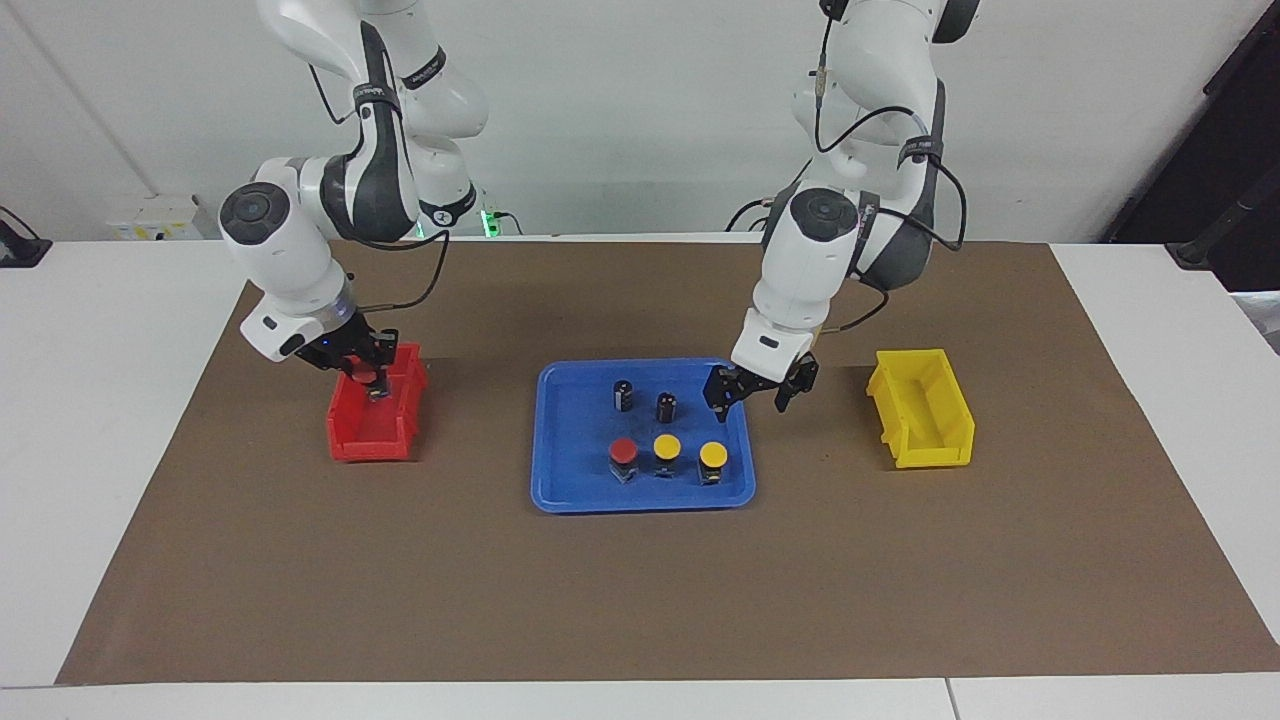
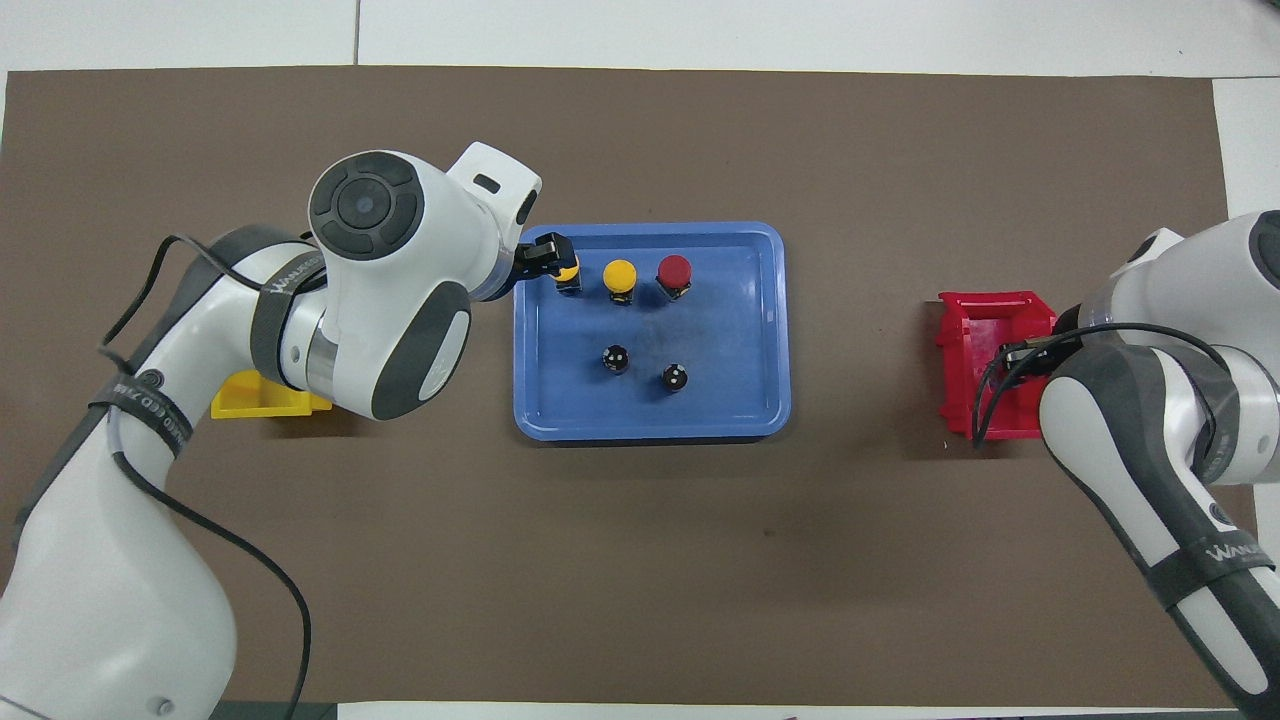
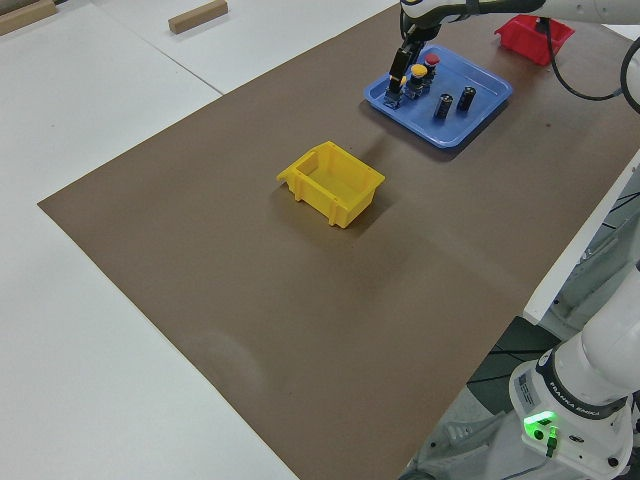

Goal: Sort red and yellow buttons by color
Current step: 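Drop the red button in the red bin while the left gripper reaches a yellow button, then lift the yellow button with the left gripper and lower it into the yellow bin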

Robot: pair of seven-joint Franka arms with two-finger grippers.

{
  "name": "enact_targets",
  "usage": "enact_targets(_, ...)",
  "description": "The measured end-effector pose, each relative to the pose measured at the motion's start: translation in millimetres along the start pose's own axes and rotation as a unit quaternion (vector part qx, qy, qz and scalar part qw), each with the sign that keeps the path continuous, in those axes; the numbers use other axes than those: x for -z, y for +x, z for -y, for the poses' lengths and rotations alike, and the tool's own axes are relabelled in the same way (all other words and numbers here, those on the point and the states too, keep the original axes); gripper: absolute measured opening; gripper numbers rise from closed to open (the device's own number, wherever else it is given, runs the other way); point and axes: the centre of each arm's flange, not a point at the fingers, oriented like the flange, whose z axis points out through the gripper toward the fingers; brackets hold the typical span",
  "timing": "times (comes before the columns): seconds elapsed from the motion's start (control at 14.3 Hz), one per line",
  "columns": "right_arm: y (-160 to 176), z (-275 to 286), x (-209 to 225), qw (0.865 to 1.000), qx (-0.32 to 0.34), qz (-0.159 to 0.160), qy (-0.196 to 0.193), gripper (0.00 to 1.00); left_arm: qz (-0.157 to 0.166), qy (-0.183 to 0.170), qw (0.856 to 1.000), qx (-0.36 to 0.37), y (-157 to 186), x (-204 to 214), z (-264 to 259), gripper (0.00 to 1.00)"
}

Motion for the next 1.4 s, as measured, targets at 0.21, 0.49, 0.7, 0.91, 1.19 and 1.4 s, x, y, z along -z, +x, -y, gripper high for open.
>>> enact_targets(0.21, -4.4, -1.9, -8.1, 1.0, -0.002, 0.003, 0.0, 0.41, 0.007, 0.002, 1.0, 0.004, 6.8, -28.8, -18.4, 0.96)
enact_targets(0.49, -10.6, 0.6, -20.5, 1.0, 0.0, 0.007, 0.001, 0.41, 0.007, 0.001, 1.0, 0.013, 6.2, -38.7, -25.1, 0.85)
enact_targets(0.7, -13.0, 2.6, -22.8, 1.0, 0.001, 0.009, 0.0, 0.41, 0.0, -0.004, 1.0, 0.018, 7.4, -36.6, -27.2, 0.48)
enact_targets(0.91, -15.0, 3.0, -23.9, 1.0, 0.001, 0.011, 0.0, 0.41, -0.006, -0.008, 1.0, 0.02, 10.3, -36.5, -25.9, 0.41)
enact_targets(1.19, -20.6, 4.2, -29.7, 1.0, 0.001, 0.017, 0.0, 0.41, 0.026, 0.02, 0.999, 0.021, 15.4, -6.0, -30.9, 0.41)
enact_targets(1.4, -22.1, 4.6, -28.9, 1.0, 0.001, 0.016, 0.0, 0.58, 0.034, 0.041, 0.998, 0.015, 35.5, 48.0, -12.7, 0.41)
